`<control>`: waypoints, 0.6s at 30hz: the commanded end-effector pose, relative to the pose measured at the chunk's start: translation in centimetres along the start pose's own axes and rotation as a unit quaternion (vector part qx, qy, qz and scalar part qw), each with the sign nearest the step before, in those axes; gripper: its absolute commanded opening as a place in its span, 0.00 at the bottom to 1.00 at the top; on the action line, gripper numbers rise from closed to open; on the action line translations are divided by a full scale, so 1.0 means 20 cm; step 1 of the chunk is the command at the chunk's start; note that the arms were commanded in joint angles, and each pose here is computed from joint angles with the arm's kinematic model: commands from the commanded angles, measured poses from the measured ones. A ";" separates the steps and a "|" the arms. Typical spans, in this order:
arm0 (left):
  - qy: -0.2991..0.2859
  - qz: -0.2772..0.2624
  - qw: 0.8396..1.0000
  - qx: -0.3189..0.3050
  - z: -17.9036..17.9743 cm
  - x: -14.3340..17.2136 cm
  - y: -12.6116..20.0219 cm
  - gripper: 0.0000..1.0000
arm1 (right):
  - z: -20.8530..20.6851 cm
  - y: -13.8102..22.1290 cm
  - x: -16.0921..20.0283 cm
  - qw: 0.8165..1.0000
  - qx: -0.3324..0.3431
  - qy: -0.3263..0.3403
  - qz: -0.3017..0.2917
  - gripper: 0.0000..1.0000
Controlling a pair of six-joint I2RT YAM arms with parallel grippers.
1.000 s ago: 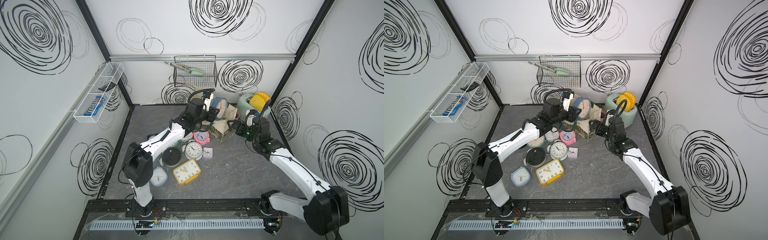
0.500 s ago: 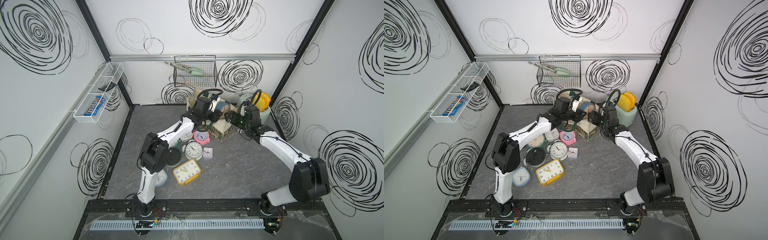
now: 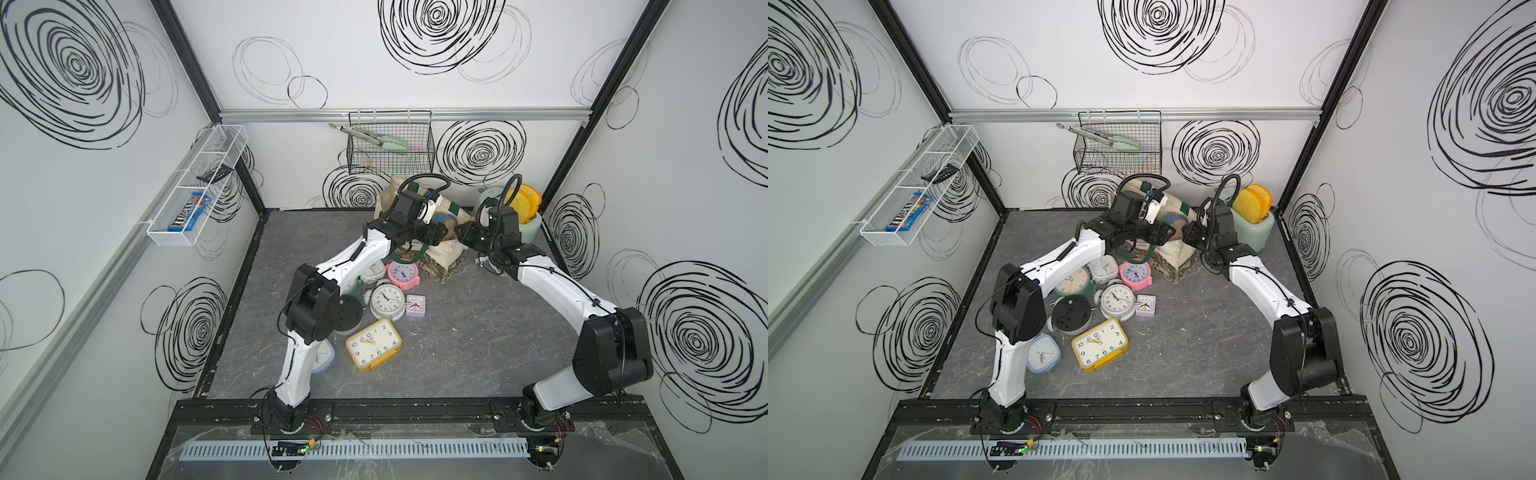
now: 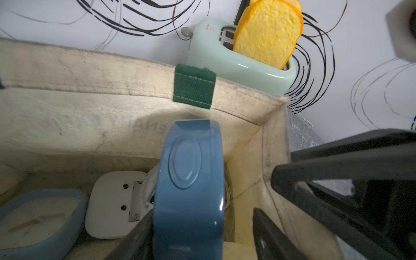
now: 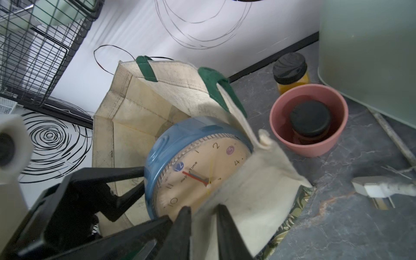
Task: Put the alarm clock into the canvas bag
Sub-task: Place the alarm at the canvas bag.
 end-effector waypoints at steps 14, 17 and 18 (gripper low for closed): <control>0.029 -0.084 0.992 -0.094 0.13 -0.32 0.46 0.96 | 0.12 0.21 -0.06 0.998 -0.057 0.016 -0.015 0.00; 0.047 -0.085 0.981 -0.165 0.24 -0.31 0.55 0.96 | 0.12 0.26 -0.05 0.998 -0.064 0.018 -0.013 0.00; 0.053 -0.083 0.978 -0.185 0.28 -0.29 0.57 0.96 | 0.12 0.27 -0.04 0.997 -0.069 0.018 -0.008 0.00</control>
Point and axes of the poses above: each gripper's point midway between its finger pads, its own y axis back along the fingers, its own z axis along the line the jaws close on, x = y × z, the point moved 5 cm from there along y, back along the fingers, and after that the axes turned 10 degrees about -y, right-handed, at the moved point
